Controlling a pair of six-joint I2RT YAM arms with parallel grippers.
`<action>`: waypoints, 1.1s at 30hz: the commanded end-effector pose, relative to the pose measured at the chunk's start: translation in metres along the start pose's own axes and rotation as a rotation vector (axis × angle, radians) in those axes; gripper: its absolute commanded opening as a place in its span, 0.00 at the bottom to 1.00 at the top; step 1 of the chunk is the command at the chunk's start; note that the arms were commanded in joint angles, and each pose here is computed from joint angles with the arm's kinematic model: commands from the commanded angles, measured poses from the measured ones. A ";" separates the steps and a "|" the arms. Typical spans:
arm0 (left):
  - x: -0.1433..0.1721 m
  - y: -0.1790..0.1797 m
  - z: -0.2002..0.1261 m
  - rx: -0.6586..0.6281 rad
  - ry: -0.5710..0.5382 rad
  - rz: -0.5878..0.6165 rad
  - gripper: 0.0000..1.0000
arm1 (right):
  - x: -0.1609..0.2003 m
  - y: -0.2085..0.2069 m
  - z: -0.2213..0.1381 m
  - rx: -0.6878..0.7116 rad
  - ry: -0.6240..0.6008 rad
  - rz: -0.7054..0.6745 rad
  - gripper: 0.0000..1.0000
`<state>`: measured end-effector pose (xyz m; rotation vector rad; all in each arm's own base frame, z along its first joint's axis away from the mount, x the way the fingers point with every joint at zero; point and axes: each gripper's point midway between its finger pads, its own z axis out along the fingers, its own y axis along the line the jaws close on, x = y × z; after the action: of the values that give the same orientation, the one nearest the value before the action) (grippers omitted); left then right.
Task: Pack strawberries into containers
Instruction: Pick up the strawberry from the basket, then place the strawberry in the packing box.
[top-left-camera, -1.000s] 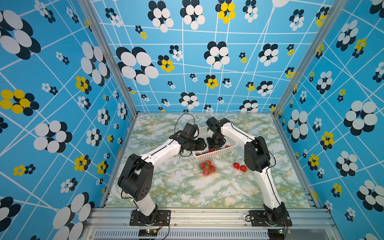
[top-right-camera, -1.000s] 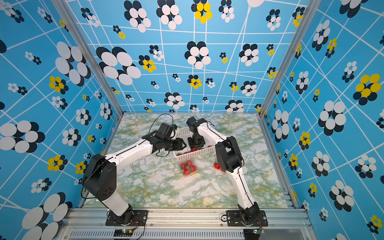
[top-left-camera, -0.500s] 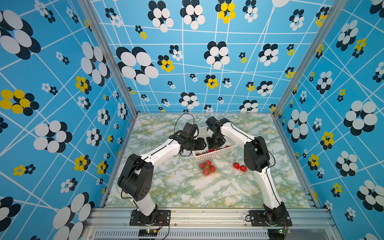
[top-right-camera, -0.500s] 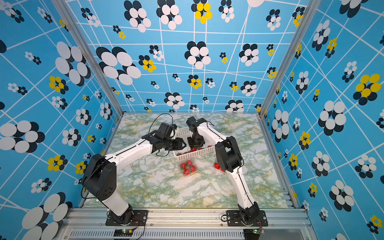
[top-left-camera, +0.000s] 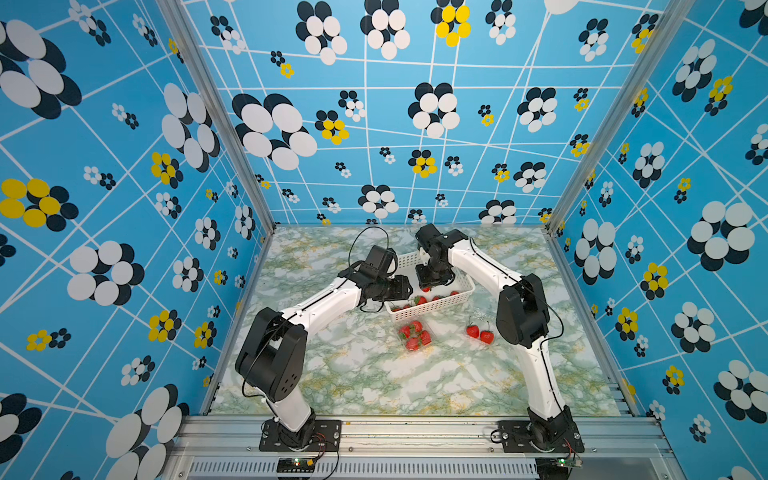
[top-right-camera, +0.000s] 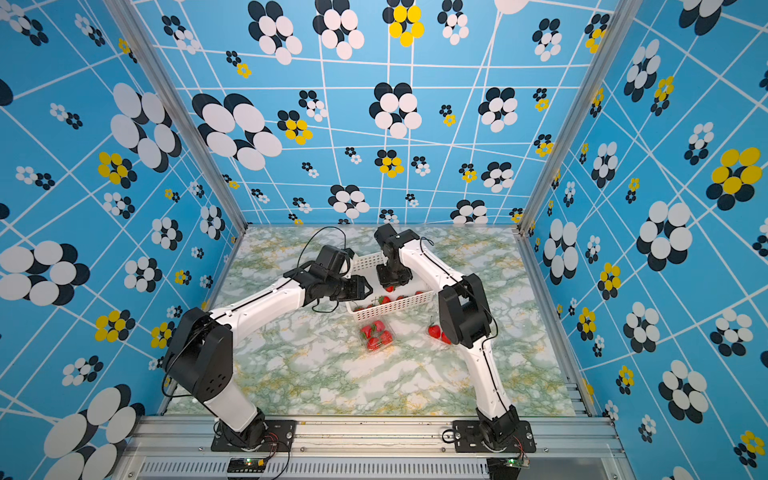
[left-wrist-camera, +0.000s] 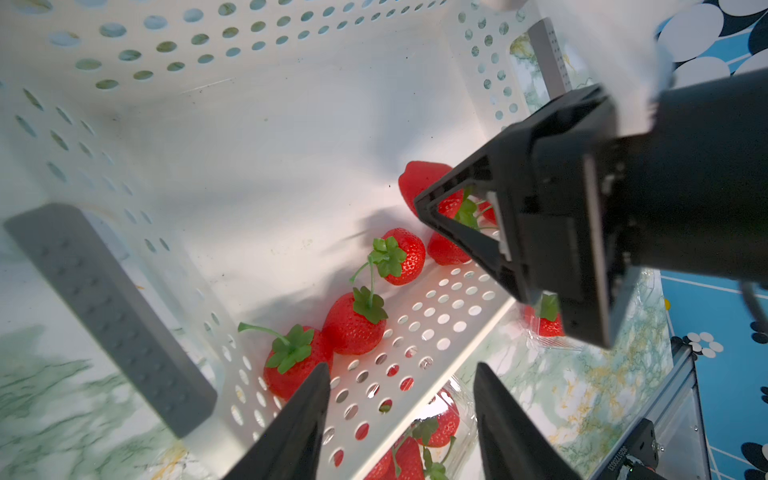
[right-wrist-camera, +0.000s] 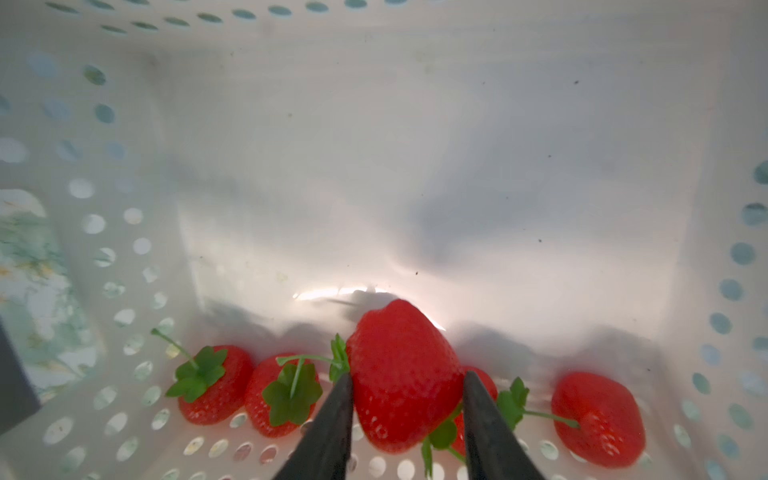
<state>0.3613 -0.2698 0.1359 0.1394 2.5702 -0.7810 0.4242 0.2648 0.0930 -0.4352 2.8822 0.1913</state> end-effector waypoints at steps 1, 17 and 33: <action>-0.010 -0.011 -0.008 0.030 -0.024 0.033 0.57 | -0.013 -0.009 -0.048 0.012 -0.106 0.029 0.20; 0.007 -0.082 0.018 0.094 0.042 0.152 0.57 | 0.105 -0.086 -0.089 0.095 -0.104 0.201 0.20; 0.045 -0.131 0.048 0.132 0.131 0.229 0.57 | 0.171 -0.116 -0.031 0.113 0.009 0.288 0.21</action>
<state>0.3148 -0.4021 0.1517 0.5125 2.5394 -0.8971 0.2877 0.1033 0.0815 -0.0293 2.9361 0.0654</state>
